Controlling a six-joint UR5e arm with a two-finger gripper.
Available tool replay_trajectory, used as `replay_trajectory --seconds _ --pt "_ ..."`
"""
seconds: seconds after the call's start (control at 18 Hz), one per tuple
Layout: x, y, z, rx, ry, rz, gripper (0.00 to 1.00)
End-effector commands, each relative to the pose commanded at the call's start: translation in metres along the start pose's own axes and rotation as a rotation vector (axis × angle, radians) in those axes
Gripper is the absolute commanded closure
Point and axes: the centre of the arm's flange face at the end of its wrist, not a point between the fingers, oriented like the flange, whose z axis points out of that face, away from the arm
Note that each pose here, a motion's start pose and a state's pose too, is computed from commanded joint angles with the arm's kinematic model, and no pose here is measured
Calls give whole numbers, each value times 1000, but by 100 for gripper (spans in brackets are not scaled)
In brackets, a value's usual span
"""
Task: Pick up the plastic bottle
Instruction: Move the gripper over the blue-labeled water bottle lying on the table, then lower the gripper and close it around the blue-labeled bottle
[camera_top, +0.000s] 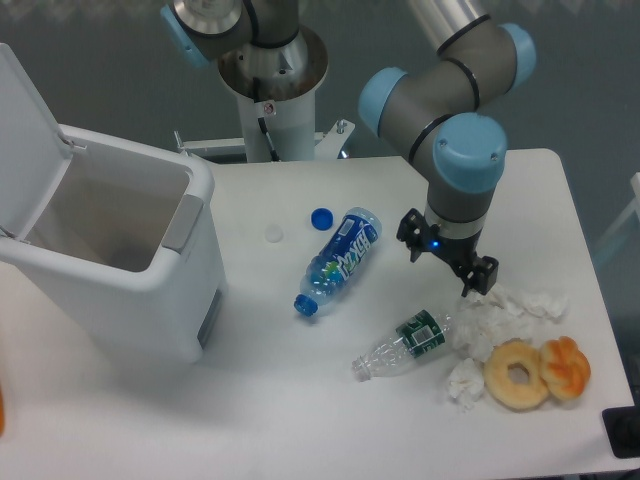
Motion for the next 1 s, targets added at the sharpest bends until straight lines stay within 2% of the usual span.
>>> replay_trajectory --seconds 0.28,0.67,0.78,0.89,1.0 --pt "25 -41 16 8 35 -50 0" --pt "51 -78 20 16 60 -14 0" --pt "64 -88 29 29 100 -66 0" --pt "74 -104 33 23 104 -154 0" --pt "75 -112 42 16 114 -164 0"
